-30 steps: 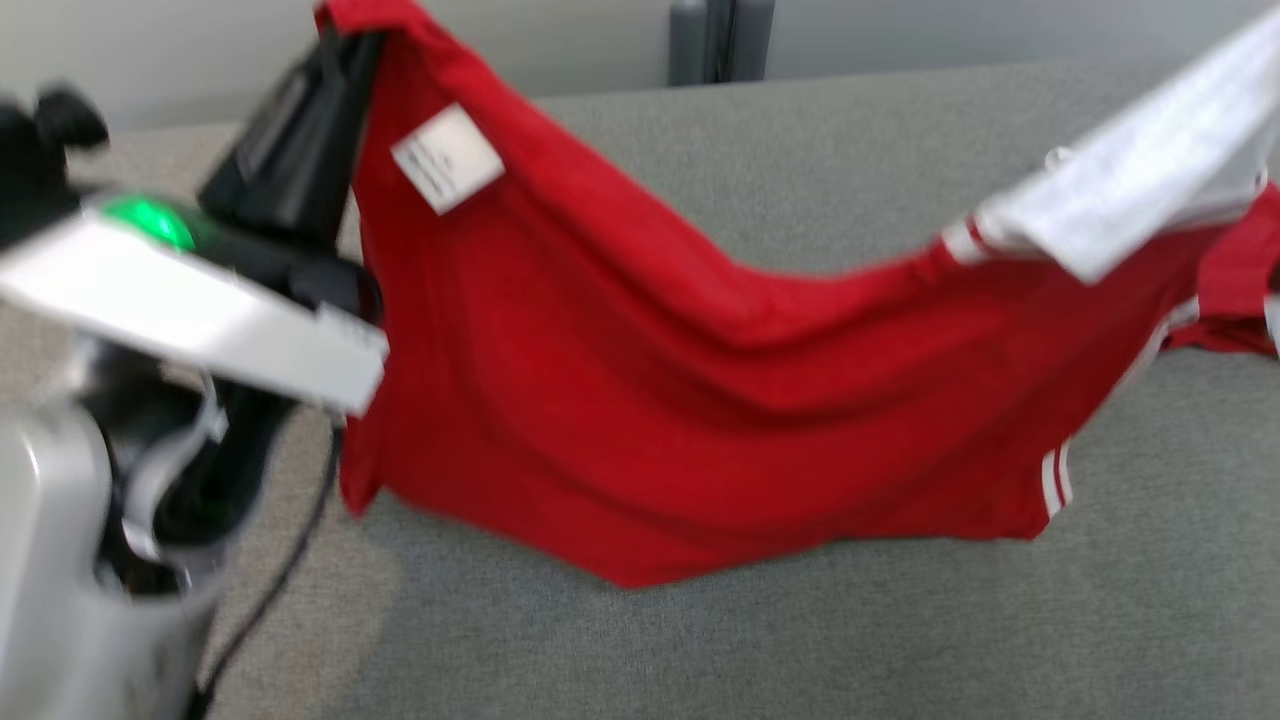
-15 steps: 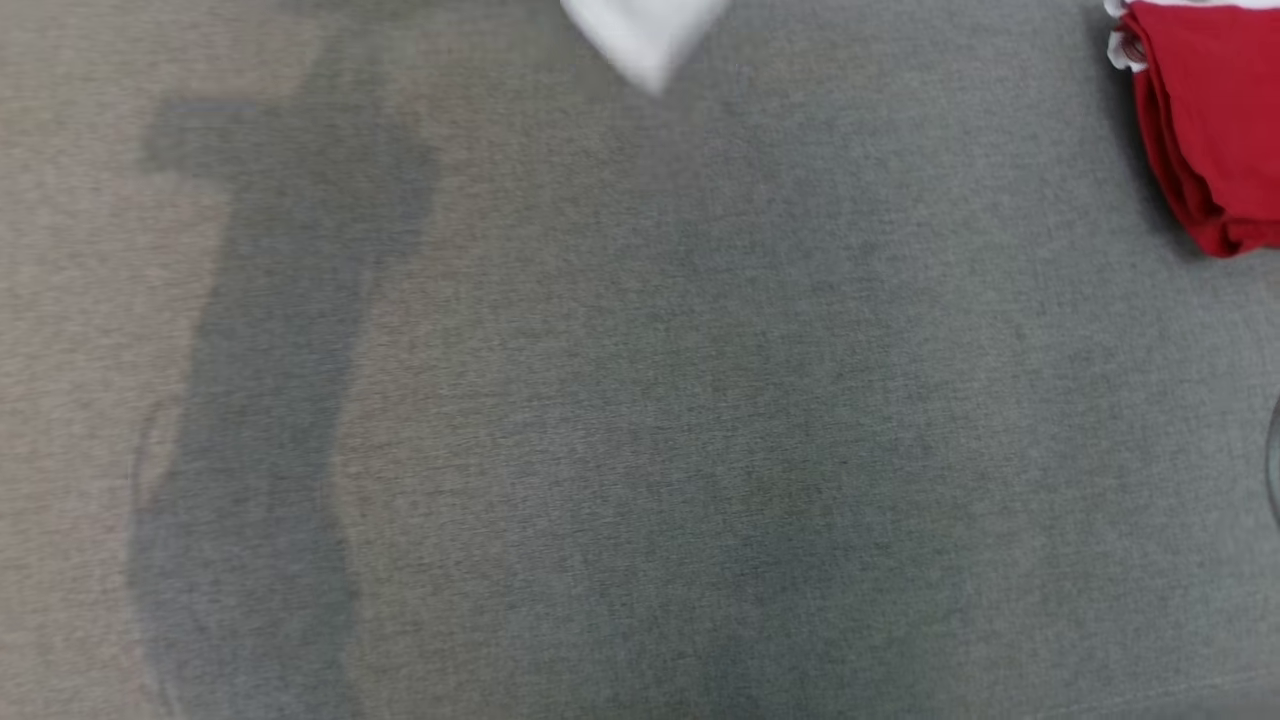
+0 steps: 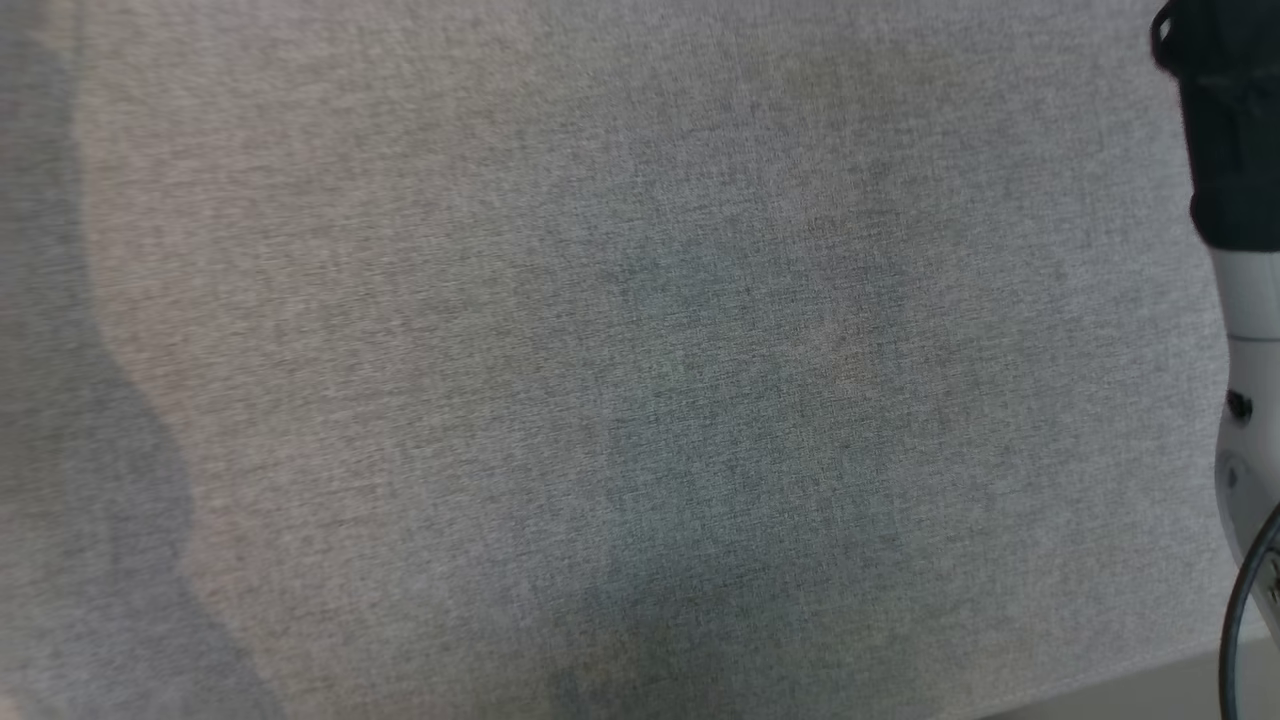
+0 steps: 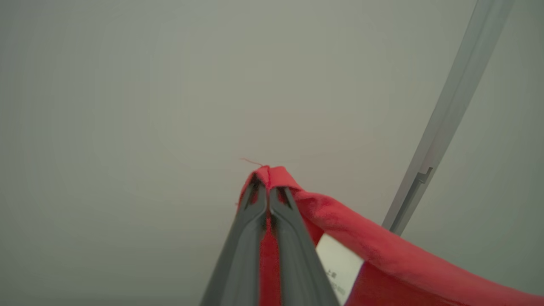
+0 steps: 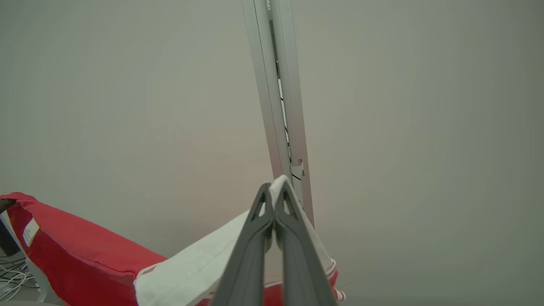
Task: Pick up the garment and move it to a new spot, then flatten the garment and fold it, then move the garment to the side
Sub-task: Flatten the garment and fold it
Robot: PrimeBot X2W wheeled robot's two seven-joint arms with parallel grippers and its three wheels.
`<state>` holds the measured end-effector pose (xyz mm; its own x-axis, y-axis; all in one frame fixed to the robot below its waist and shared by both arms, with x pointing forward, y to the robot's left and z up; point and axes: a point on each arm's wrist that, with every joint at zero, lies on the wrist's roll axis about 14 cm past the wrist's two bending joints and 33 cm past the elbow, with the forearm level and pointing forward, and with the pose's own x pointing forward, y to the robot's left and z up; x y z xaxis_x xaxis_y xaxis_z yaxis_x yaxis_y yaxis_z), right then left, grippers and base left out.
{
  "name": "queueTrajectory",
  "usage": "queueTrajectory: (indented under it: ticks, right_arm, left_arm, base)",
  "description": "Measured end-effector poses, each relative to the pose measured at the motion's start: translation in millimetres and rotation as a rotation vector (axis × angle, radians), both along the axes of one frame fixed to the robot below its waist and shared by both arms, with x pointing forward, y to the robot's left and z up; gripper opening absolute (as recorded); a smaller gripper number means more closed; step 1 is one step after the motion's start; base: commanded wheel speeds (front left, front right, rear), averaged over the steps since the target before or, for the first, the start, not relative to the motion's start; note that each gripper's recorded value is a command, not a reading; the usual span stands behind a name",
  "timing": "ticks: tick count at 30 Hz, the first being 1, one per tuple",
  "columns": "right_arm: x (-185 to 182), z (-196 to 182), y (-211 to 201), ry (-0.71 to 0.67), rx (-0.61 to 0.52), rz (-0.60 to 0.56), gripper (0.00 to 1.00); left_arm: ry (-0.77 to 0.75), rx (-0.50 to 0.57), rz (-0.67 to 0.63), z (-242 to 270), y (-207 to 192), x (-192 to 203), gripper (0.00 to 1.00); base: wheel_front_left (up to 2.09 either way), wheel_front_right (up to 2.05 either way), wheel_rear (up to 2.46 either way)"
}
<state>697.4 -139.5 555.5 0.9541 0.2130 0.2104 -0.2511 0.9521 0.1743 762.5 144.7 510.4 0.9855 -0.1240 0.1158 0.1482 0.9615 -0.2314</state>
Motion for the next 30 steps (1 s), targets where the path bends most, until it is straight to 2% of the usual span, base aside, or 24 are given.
queueTrajectory:
  ticks: [4,9,12,15,22,30]
  right_arm:
    - [-4,-26,-3,0.033,-0.002,-0.001,0.00]
    - [-12,-23,-4,0.017,0.001,0.011,0.00]
    - [-21,-28,0,0.025,0.000,0.032,0.00]
    - [-33,-41,0,0.054,0.002,0.045,0.00]
    - [-70,-60,-7,0.109,0.023,0.057,0.00]
    - [-125,-72,-12,0.170,0.083,0.056,0.00]
  left_arm:
    - [0.008,-0.019,-0.028,-20,-7,4,0.00]
    - [-0.016,-0.041,-0.043,-5,-10,5,0.00]
    - [0.114,-0.051,-0.042,-29,-9,3,0.00]
    - [0.123,-0.062,-0.056,-33,-12,-8,0.00]
    - [0.230,-0.144,-0.029,-68,10,-58,0.00]
    - [0.354,-0.222,-0.087,-91,2,-141,0.00]
  base:
    - [0.00,0.00,0.00]
    - [0.00,0.00,0.00]
    - [0.00,0.00,0.00]
    - [0.00,0.00,0.00]
    - [0.00,0.00,0.00]
    - [0.00,0.00,0.00]
